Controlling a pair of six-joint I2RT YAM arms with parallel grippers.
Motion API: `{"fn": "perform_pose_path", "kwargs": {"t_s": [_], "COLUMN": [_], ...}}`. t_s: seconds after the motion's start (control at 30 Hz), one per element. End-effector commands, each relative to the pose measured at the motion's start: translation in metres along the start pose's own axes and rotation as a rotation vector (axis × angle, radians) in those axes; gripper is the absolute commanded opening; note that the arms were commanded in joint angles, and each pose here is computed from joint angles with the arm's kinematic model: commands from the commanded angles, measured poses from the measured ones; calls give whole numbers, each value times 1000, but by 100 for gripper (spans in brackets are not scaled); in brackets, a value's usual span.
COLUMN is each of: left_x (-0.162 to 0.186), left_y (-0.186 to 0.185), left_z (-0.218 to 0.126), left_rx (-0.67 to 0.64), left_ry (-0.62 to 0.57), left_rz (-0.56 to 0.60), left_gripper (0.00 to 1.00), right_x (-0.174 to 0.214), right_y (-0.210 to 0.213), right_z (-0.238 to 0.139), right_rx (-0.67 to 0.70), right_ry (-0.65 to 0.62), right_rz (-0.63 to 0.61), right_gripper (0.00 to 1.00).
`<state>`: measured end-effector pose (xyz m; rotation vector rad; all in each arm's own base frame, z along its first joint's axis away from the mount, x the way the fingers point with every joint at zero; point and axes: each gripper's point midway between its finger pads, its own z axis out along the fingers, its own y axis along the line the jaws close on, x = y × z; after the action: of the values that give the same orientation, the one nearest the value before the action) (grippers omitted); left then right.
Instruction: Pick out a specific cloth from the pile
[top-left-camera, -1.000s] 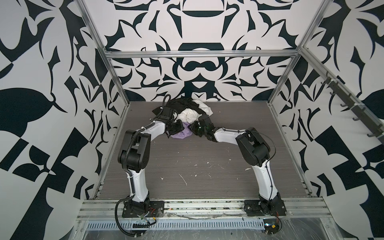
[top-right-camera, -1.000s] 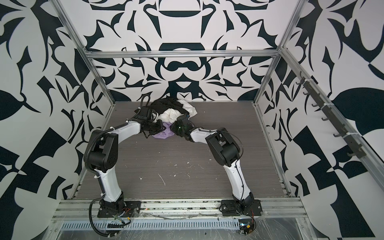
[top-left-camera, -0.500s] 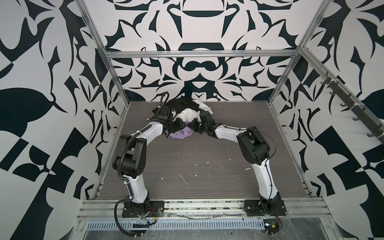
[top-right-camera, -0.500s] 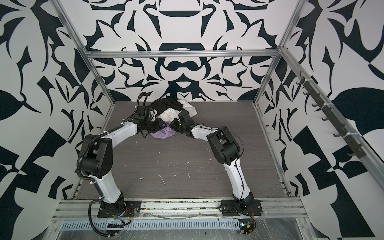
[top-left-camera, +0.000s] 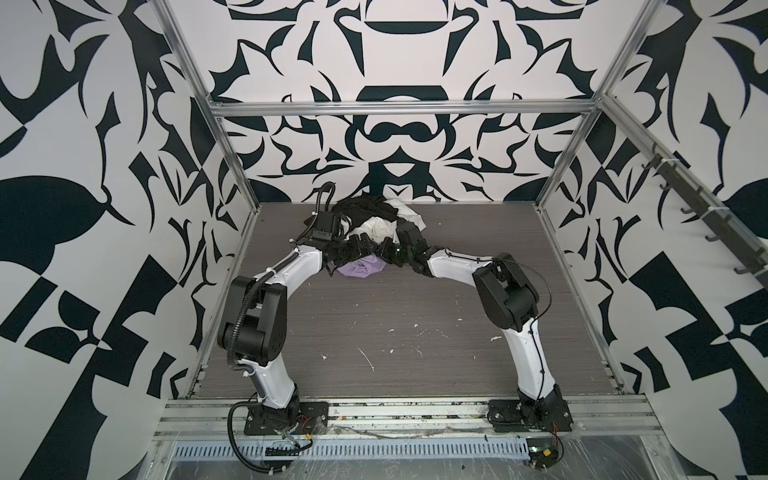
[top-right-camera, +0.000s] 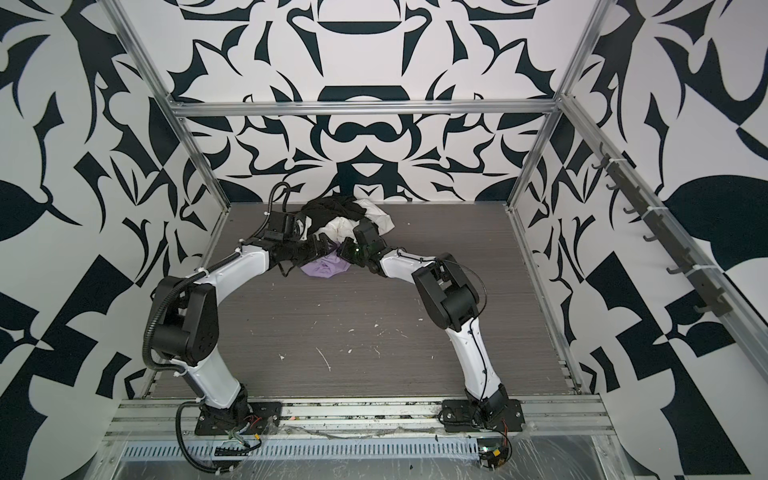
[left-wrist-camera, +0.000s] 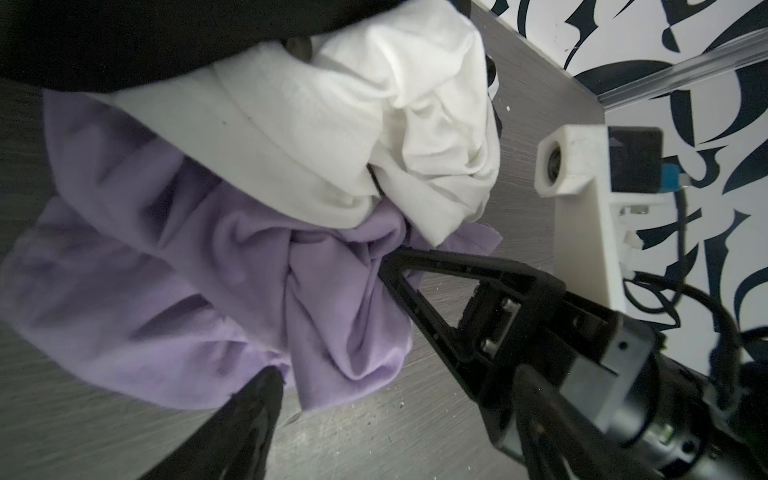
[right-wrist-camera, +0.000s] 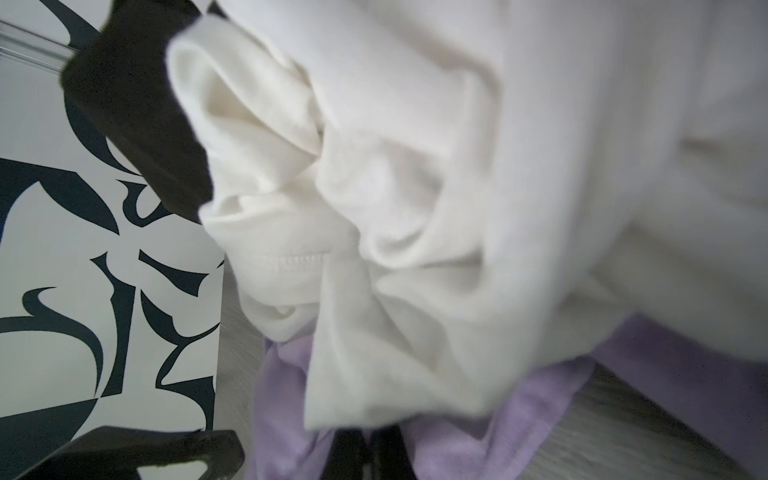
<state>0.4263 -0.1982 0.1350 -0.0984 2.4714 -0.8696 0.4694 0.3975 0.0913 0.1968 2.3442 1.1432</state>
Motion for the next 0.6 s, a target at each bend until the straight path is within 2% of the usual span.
{"fn": "perform_pose_path", "kwargs": {"t_s": [0.0,0.17,0.57], "left_x": [-9,-13,-11], "left_y": [1,13,15], "left_z": [-12,-18,-41], "left_rx": [7,42,21], "left_ry": [-61,-99,-171], "left_rz": [1,-74,-34], "left_gripper": [92,92,92], "right_x": [-33,-37,-50], "right_y": [67,74,98], "right_z": [-34,-39,-52], "right_rx": [-121,-126,-150], "right_ry": [-97,-116,-164], "right_rz": [-90,-111,-172], "right_gripper": [0,0,0]}}
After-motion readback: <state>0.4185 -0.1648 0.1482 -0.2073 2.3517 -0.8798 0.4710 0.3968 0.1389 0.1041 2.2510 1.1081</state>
